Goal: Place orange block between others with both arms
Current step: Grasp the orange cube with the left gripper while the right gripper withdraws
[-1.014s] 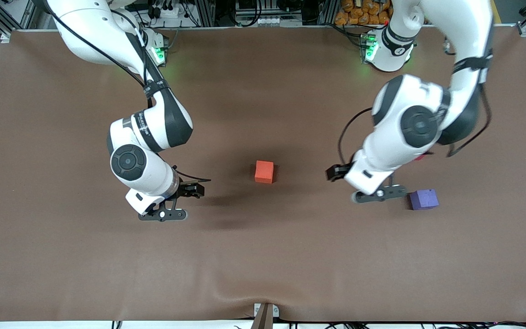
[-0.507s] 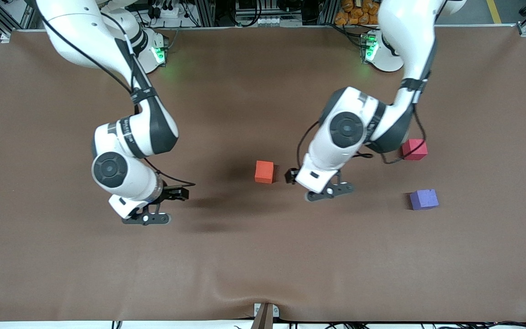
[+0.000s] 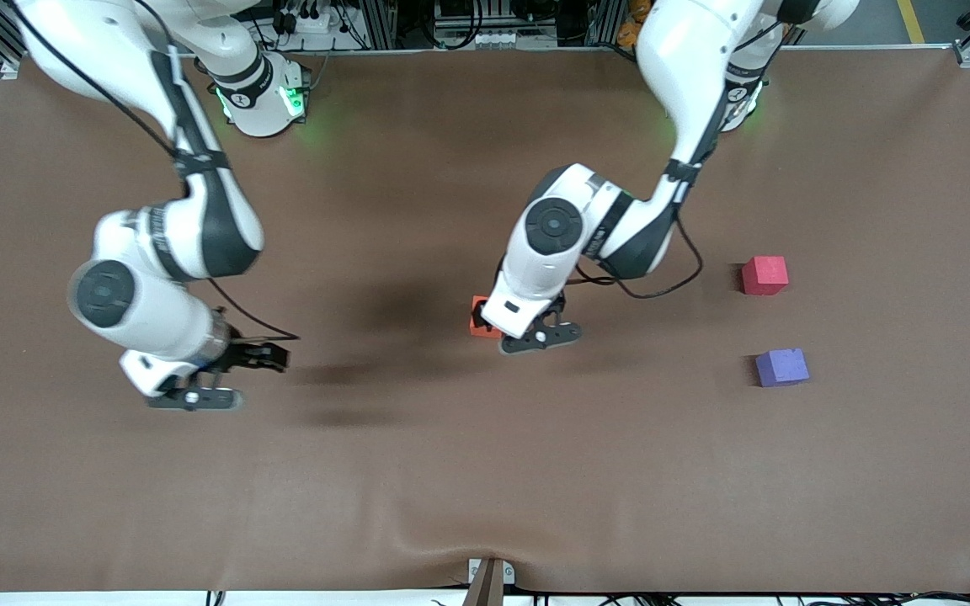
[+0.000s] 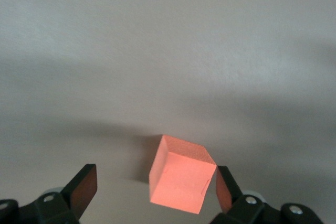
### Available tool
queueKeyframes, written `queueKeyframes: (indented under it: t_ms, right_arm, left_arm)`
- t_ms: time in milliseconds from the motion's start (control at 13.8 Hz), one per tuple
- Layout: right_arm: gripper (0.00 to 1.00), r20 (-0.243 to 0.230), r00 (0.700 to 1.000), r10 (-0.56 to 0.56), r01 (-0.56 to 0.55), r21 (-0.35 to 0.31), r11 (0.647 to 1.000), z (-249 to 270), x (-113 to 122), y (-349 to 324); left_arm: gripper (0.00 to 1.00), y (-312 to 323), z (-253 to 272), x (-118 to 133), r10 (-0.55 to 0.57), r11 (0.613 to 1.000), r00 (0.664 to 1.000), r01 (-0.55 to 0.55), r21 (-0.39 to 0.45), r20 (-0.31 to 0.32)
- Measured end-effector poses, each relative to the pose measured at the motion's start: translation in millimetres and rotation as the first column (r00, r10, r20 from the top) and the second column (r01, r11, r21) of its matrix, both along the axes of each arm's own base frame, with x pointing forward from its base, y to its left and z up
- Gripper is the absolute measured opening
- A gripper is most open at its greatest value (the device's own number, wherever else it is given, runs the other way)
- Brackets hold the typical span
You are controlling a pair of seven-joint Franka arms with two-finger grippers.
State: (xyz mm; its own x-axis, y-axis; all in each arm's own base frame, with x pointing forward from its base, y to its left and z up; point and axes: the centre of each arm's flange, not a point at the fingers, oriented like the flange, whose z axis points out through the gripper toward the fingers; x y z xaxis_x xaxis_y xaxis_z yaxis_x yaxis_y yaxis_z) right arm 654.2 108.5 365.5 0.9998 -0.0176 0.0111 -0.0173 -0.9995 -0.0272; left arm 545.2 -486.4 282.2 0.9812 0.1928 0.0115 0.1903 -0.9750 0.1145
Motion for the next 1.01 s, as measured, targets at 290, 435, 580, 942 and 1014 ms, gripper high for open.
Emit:
queueKeyframes:
  t_ms: [290,435,580,942,1014]
  right_arm:
    - [1.0,0.013,0.999,0.038,-0.038,0.011,0.999,52,-25,-48]
    - [1.0,0.022,0.999,0.042,-0.043,0.015,0.999,79,-34,-69]
    - [1.0,0.025,0.999,0.043,-0.043,0.018,0.999,106,-45,-87]
    - [1.0,0.043,0.998,0.048,-0.049,0.025,0.998,168,-75,-121]
    - [1.0,0.04,0.998,0.046,-0.047,0.023,0.999,177,-80,-126]
  left_arm:
    - [1.0,-20,-35,-18,-0.067,0.996,0.997,0.066,0.054,0.024]
    - [1.0,-26,-35,-23,-0.097,0.993,0.994,0.094,0.07,0.041]
    - [1.0,-32,-35,-25,-0.104,0.993,0.993,0.101,0.057,0.058]
    - [1.0,-43,-50,-30,-0.133,0.991,0.986,0.131,0.031,0.099]
    - [1.0,-43,-52,-30,-0.144,0.989,0.985,0.142,0.034,0.099]
